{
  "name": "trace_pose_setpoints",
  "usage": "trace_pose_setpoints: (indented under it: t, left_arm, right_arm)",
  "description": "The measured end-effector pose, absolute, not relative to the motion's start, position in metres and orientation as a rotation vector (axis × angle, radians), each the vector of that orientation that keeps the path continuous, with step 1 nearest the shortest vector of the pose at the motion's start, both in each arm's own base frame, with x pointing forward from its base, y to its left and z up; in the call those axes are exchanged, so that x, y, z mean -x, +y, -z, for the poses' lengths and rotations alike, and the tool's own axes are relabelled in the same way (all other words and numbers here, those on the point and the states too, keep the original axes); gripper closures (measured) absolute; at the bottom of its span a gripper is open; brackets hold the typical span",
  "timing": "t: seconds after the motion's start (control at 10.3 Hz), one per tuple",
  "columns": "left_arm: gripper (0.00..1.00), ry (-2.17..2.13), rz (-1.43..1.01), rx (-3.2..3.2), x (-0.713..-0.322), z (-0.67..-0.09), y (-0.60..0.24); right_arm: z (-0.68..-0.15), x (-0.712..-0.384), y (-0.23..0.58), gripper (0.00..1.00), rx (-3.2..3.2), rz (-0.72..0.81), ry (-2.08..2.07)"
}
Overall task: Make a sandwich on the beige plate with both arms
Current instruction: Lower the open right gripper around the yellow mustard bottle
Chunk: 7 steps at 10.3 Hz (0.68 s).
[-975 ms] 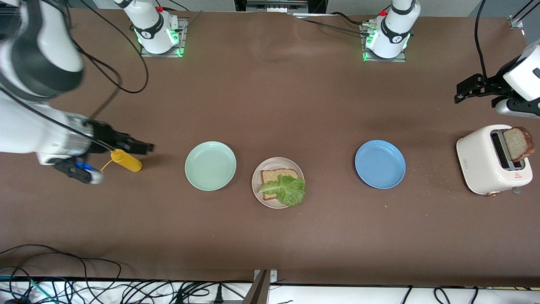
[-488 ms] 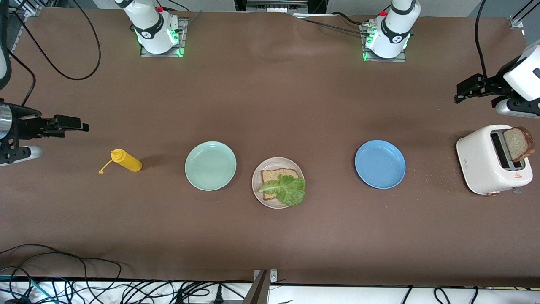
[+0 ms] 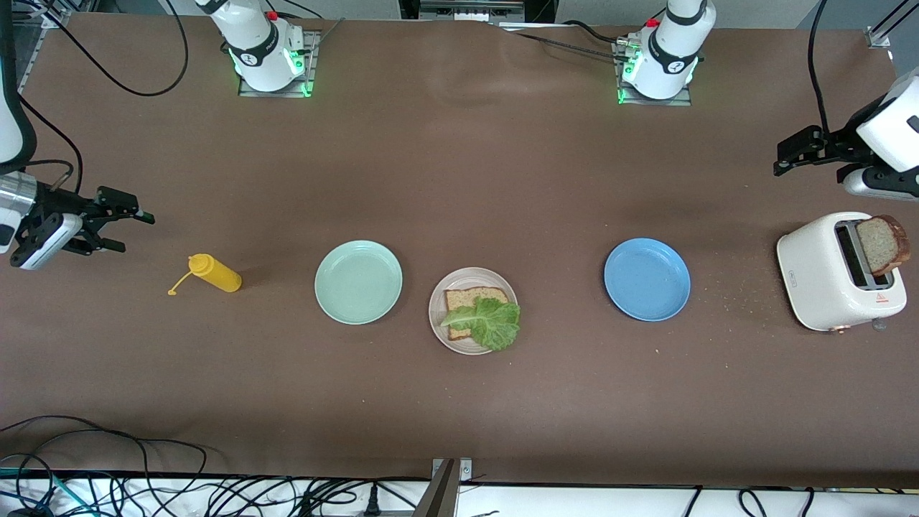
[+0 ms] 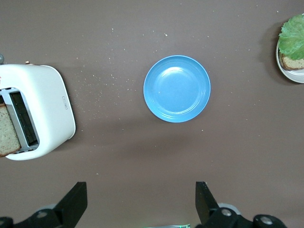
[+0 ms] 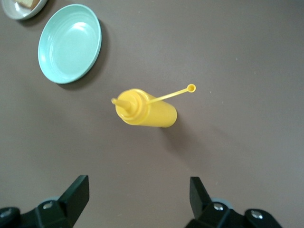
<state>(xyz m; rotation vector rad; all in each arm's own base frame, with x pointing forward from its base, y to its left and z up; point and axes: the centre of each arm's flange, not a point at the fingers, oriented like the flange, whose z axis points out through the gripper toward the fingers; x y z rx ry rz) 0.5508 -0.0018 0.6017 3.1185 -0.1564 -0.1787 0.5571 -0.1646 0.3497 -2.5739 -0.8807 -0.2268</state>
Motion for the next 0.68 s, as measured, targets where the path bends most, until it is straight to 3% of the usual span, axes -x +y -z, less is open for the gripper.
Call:
trace_pose_setpoints:
  t: [0.29, 0.49, 0.68]
  left_arm:
    - [0.0, -0.156, 0.187, -3.118, -0.552, -0.599, -0.002]
    - [0.0, -0.157, 0.189, -3.118, -0.552, -0.598, -0.002]
    - [0.0, -0.157, 0.191, -3.118, -0.553, -0.598, -0.001]
  right_arm:
    - [-0.294, -0.532, -0.166, 0.06, 2.414, 0.528, -1.101]
    - [-0.265, -0.531, -0.162, 0.06, 2.281, 0.746, -1.225]
    - [-0.23, -0.53, -0.161, 0.06, 2.213, 0.867, -1.284]
